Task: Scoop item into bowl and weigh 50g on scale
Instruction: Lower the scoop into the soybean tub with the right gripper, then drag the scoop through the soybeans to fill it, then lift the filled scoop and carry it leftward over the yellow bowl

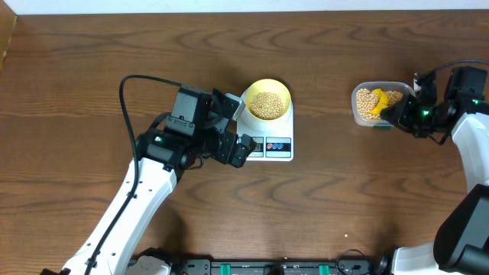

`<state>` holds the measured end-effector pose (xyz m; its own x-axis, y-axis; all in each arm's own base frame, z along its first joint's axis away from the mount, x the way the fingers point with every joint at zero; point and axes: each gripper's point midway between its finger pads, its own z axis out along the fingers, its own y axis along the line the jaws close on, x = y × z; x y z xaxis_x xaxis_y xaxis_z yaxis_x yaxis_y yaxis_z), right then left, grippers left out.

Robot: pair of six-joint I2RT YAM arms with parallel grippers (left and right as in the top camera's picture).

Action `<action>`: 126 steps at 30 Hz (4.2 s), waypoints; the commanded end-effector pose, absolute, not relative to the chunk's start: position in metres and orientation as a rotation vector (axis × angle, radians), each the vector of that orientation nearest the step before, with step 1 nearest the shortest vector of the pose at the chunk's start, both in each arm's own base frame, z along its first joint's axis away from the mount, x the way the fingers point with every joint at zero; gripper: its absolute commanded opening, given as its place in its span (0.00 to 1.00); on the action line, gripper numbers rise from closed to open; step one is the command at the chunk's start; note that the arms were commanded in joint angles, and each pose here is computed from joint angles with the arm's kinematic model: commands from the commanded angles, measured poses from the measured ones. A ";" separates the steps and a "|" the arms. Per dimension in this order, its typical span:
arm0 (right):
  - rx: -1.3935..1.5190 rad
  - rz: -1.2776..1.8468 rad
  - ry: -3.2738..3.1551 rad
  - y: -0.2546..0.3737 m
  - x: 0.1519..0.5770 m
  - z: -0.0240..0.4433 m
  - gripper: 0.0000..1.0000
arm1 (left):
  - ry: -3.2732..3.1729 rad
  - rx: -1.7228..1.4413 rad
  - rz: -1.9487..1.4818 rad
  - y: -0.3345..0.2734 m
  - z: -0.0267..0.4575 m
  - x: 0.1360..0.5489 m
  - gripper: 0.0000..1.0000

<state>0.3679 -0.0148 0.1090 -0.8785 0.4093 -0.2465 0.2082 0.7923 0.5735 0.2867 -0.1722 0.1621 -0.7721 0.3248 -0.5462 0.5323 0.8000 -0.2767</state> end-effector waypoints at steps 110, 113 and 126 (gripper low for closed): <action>-0.044 1.555 2.110 0.155 0.415 0.236 0.06 | 2.511 0.631 -0.576 -0.172 0.161 0.287 0.98; -0.118 1.549 2.106 0.169 0.410 0.236 0.05 | 2.511 0.631 -0.576 -0.172 0.161 0.287 0.98; -0.175 1.433 2.137 0.201 0.410 0.224 0.01 | 2.511 0.631 -0.576 -0.172 0.161 0.287 0.98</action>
